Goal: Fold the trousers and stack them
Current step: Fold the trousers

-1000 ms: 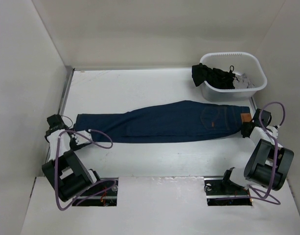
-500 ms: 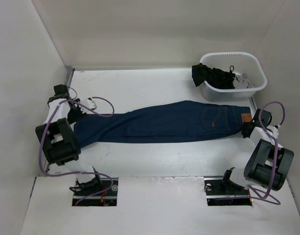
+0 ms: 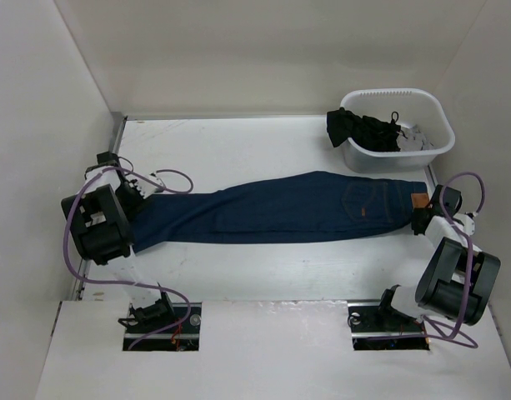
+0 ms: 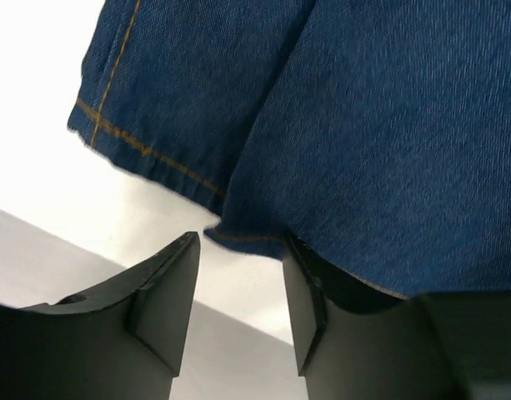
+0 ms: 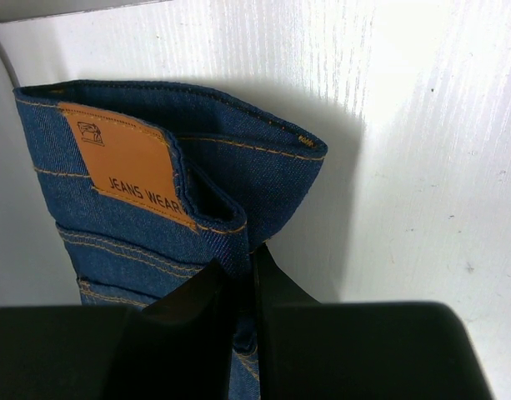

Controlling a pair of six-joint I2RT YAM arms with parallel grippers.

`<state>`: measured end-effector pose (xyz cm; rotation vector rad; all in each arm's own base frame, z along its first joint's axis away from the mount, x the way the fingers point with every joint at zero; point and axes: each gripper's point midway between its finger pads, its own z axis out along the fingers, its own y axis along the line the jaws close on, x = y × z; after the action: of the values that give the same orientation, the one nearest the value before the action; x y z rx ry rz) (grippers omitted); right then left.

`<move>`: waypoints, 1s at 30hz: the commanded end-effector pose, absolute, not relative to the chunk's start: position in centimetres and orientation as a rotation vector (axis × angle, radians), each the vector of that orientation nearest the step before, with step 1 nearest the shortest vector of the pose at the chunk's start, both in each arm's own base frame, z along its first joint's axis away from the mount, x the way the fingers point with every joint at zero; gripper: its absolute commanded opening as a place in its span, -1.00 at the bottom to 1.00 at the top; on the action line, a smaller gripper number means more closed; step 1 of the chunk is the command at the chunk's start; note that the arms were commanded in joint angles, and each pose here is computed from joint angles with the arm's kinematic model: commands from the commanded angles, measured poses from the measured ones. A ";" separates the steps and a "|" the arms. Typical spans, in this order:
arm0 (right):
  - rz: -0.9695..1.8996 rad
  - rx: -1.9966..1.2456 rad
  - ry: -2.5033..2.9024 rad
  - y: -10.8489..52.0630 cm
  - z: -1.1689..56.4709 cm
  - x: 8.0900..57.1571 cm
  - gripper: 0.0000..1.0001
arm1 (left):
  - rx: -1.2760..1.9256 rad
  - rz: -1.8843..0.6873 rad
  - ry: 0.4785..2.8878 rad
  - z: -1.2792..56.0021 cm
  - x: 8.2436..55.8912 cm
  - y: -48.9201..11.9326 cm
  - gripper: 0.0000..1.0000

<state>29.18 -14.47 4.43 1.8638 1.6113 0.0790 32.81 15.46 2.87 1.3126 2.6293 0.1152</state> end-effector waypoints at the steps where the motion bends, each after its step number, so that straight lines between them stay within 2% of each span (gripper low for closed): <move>1: 0.046 1.836 1.562 -15.2 5.5 29.1 -0.74 | 1.280 0.096 2.599 2.7 33.9 14.4 -0.20; 4: 0.044 1.839 1.557 -15.2 5.5 28.9 -0.74 | 1.256 0.101 2.610 2.3 34.2 14.3 -0.45; 7: 0.045 1.836 1.562 -15.0 5.4 28.8 -0.74 | 1.222 0.180 2.606 2.9 34.9 15.0 -0.77; 14: 0.038 1.830 1.578 -14.9 5.1 28.6 -0.80 | 1.131 0.421 2.454 8.1 38.1 17.3 -0.94; 18: 0.029 1.818 1.592 -14.9 5.1 28.5 -0.90 | 1.108 0.470 2.384 10.8 39.8 17.5 -0.95; 22: -0.005 1.778 1.621 -15.3 5.3 28.5 -0.89 | 1.120 0.482 2.396 10.4 41.4 17.7 -0.93; 23: -0.013 1.769 1.628 -15.4 5.4 28.5 -0.82 | 1.122 0.485 2.410 9.9 41.6 17.7 -0.91; 26: -0.004 1.729 1.643 -15.3 5.8 28.7 -0.36 | 1.147 0.480 2.435 8.5 42.1 17.2 -0.82; 30: 0.000 1.579 1.680 -15.4 8.7 29.4 0.00 | 1.157 0.472 2.437 7.5 42.5 16.7 -0.78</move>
<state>28.13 -14.27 4.81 1.7437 1.7006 0.0223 41.40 16.12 6.73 1.1945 2.4557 0.4177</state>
